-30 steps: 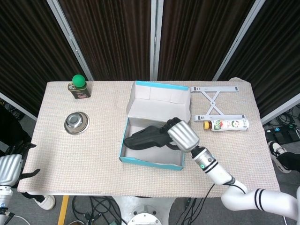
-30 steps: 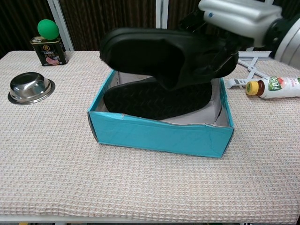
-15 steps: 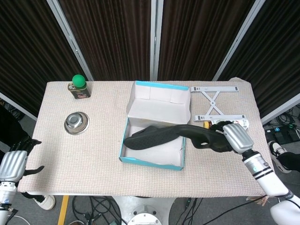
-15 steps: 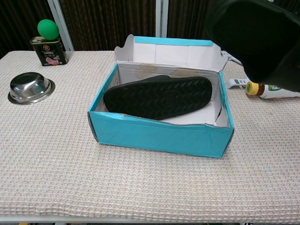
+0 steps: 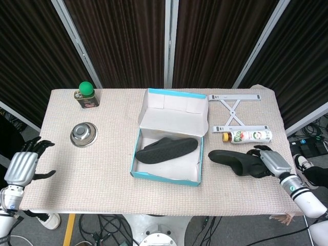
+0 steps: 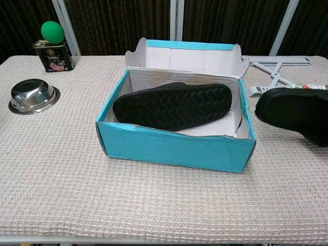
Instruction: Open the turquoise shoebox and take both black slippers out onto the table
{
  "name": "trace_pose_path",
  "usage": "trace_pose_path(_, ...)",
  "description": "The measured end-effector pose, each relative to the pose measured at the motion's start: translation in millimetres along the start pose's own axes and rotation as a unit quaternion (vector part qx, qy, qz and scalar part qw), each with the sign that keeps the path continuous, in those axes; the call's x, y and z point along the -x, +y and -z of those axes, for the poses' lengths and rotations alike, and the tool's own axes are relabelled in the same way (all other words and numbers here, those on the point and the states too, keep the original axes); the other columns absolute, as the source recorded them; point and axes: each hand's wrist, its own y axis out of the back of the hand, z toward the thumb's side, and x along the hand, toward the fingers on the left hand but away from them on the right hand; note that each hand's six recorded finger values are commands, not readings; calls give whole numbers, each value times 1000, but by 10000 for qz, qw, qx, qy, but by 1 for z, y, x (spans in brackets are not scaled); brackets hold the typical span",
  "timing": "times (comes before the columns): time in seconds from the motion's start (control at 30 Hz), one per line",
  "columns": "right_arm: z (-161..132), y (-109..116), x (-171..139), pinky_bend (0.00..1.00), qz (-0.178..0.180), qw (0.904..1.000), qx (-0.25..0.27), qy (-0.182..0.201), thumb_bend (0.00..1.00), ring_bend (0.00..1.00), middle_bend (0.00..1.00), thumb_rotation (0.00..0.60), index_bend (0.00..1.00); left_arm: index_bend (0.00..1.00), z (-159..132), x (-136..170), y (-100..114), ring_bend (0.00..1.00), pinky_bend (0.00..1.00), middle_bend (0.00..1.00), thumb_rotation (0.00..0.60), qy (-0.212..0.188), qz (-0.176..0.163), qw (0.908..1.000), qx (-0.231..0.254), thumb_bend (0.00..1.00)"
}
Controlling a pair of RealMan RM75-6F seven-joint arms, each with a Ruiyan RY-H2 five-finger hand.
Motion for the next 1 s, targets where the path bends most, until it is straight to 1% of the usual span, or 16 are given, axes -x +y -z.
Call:
trace_pose_path(0.07,-2,3,2,0,85,9999,-97,17,0,0,0,600,0,249,-9,-11,6,85,150,206,600,-174,-35,9998,29,0)
trace_pose_path(0.17,-9,16,3,0,381,9991,-129,114,0,0,0,600,0,249,-25,-27,15,84,150,207,600,-462,-93,9987,187,0)
trace_pose_path(0.23,-15,29,2,0,621,9978,-116,184,0,0,0,600,0,249,-37,-39,20,85,150,207,600,-666,-94,9973,311,0)
trace_pose_path(0.33,-24,51,-4,0,993,9946,-65,286,0,0,0,600,0,256,-64,-61,27,85,156,207,600,-1068,-48,9935,384,0)
trace_pose_path(0.43,-32,75,-11,0,1389,9896,-42,377,0,0,0,600,0,268,-98,-82,30,109,181,222,600,-1510,41,9878,370,0)
trace_pose_path(0.47,-34,82,-14,0,1508,9878,-42,396,0,0,0,600,0,272,-114,-90,30,123,190,227,600,-1692,79,9849,361,0)
trace_pose_path(0.5,-37,91,-17,0,1658,9853,-42,415,0,0,0,600,0,275,-126,-96,29,136,196,230,600,-1827,118,9825,354,0)
trace_pose_path(0.6,-40,109,-25,0,1959,9798,-42,408,0,0,0,600,0,279,-169,-110,19,140,211,237,600,-2244,300,9734,339,0)
trace_pose_path(0.67,-40,114,-28,0,2030,9784,-57,384,0,0,0,600,0,284,-196,-116,11,154,226,256,600,-2472,424,9676,297,0)
trace_pose_path(0.77,-39,115,-29,0,2041,9783,-93,343,0,0,0,600,0,297,-227,-119,-3,194,260,285,600,-2703,554,9609,224,0)
trace_pose_path(0.87,-37,113,-29,0,2024,9788,-71,302,0,0,0,600,0,297,-252,-121,-19,196,264,286,600,-2819,745,9564,148,0)
trace_pose_path(1.0,-33,112,-28,0,2021,9790,-22,256,0,0,0,600,0,294,-277,-126,-38,196,267,286,600,-2818,980,9544,73,0)
